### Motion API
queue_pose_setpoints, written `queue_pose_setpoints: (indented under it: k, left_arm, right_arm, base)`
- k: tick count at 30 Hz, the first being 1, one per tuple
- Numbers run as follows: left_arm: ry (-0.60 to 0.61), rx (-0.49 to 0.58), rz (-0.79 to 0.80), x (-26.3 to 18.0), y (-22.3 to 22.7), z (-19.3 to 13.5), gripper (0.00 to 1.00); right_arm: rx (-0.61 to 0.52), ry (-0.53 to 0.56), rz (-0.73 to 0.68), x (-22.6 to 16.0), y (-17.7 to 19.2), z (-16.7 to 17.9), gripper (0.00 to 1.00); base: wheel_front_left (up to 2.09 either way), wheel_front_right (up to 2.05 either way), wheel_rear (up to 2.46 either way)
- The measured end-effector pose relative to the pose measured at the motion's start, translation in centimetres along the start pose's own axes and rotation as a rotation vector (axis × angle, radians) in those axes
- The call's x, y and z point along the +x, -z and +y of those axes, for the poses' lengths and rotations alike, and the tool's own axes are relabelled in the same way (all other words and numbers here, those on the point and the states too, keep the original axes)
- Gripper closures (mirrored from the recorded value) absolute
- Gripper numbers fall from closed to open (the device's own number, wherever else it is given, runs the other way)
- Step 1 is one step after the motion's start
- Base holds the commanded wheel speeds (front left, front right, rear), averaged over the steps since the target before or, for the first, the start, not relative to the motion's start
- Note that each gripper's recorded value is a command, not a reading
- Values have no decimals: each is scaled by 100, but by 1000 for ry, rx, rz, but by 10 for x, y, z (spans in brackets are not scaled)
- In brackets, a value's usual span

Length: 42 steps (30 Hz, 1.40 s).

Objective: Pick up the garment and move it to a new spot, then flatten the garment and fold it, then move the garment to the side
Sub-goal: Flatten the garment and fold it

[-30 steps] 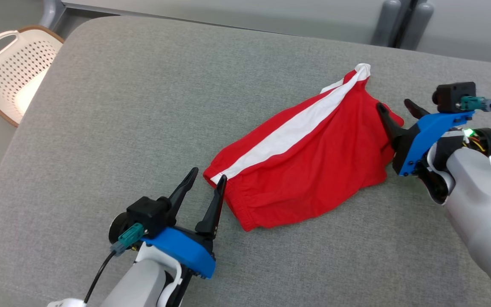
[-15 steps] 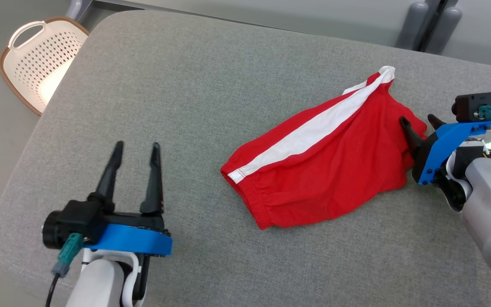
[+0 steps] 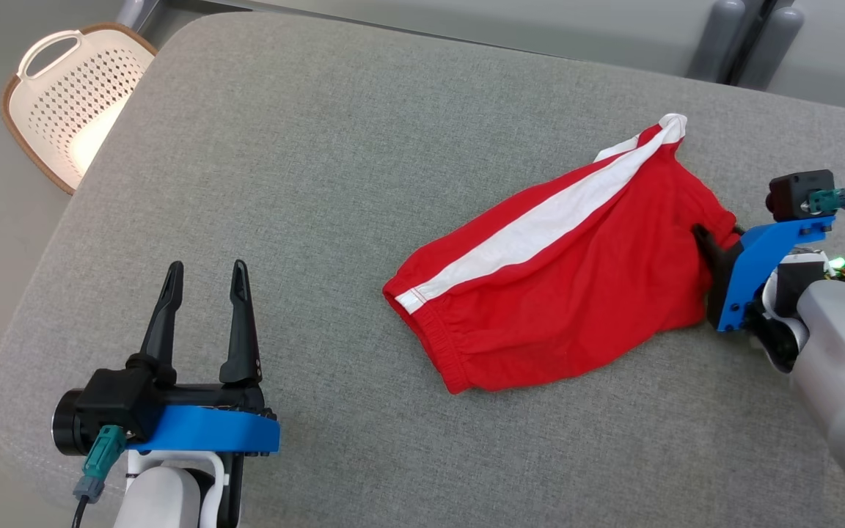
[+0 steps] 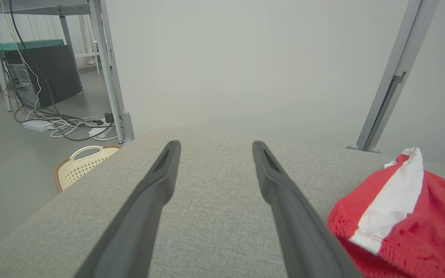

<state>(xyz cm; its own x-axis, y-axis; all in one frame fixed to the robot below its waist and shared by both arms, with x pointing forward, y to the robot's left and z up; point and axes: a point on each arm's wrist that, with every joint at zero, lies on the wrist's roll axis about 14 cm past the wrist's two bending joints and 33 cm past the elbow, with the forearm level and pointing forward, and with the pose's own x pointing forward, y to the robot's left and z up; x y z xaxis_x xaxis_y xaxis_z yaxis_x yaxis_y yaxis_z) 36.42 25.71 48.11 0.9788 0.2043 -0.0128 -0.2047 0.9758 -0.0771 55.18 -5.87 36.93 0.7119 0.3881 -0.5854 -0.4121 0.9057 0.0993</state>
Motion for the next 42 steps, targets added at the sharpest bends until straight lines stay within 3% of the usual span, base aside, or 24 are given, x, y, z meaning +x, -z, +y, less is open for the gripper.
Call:
queue_pose_setpoints:
  k: [11, 18, 29, 36, 42]
  left_arm:
    - [42, -7, 1, -3, 2, -11, 0]
    - [101, -27, -5, -2, 2, -31, 0]
    - [182, -30, -18, -16, -1, -55, 0]
    - [226, -32, -26, -21, -3, -67, 0]
    - [240, -34, -28, -23, -4, -71, 0]
  right_arm:
    - [6, -49, -117, -24, -5, 19, 100]
    - [106, -28, -209, -60, 7, 7, 100]
    - [426, 148, -304, -143, 64, -44, 100]
    - [506, 327, -334, -199, 107, -94, 100]
    - [535, 380, -313, -213, 133, -99, 100]
  base:
    - [0, 0, 0]
    - [0, 0, 0]
    - [0, 0, 0]
    - [0, 0, 0]
    - [0, 0, 0]
